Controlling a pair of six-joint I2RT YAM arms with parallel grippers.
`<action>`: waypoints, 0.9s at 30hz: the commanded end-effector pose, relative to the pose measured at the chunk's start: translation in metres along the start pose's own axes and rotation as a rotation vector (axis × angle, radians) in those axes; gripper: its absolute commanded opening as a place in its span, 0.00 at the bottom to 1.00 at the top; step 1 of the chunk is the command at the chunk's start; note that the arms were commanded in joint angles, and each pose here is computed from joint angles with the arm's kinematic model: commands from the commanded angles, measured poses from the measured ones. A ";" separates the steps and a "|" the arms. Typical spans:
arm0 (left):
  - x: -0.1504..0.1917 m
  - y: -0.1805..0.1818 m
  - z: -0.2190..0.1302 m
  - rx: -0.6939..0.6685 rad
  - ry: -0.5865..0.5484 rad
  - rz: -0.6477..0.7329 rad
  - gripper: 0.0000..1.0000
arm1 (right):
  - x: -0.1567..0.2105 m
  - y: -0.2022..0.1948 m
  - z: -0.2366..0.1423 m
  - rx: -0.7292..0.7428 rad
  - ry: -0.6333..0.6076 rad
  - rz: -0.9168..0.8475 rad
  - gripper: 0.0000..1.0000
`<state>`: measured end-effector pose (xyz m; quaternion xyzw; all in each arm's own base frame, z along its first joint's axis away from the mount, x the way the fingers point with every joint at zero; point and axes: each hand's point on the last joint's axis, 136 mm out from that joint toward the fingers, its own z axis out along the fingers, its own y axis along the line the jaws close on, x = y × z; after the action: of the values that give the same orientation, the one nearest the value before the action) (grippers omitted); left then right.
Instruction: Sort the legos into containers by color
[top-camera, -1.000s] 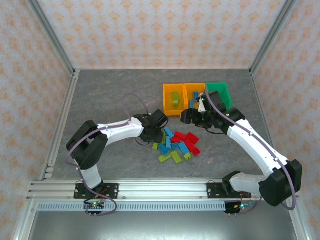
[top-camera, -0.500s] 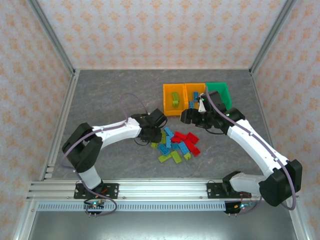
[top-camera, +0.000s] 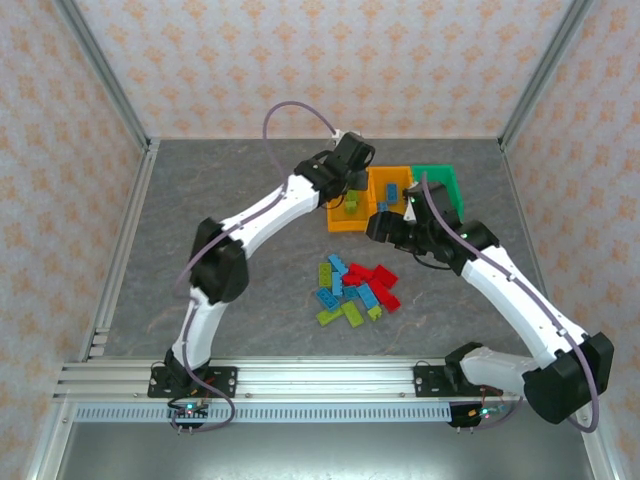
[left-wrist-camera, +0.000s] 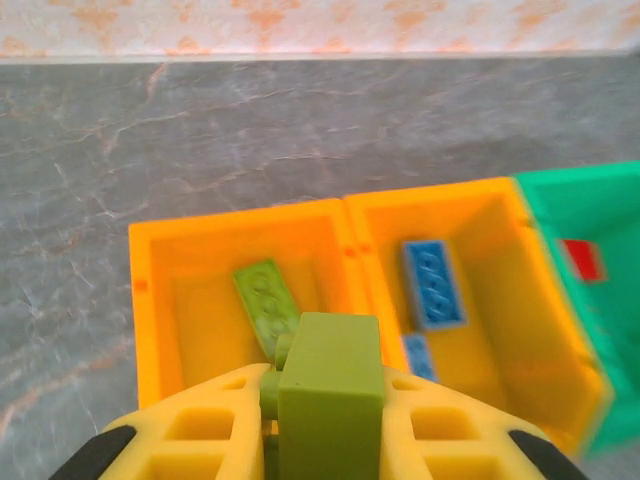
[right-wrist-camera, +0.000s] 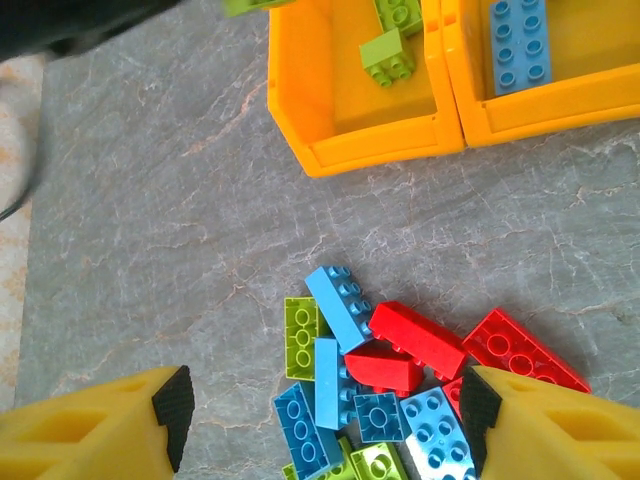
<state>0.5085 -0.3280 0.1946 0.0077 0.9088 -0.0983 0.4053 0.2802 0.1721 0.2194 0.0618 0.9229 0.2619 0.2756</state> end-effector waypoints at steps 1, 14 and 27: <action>-0.004 0.013 0.024 -0.078 0.020 0.077 0.24 | -0.003 -0.008 -0.013 0.039 -0.056 -0.001 0.73; -0.031 -0.001 -0.075 0.083 -0.097 0.046 0.48 | 0.010 -0.025 0.001 0.098 -0.008 -0.041 0.74; 0.053 0.104 -0.300 0.077 -0.179 0.280 0.52 | 0.061 -0.047 0.094 0.381 0.351 -0.388 0.65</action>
<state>0.2797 -0.2139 0.3776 0.1063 0.8138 -0.1798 0.5423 0.2770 0.1956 0.1058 -0.0641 0.9823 0.0915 0.1505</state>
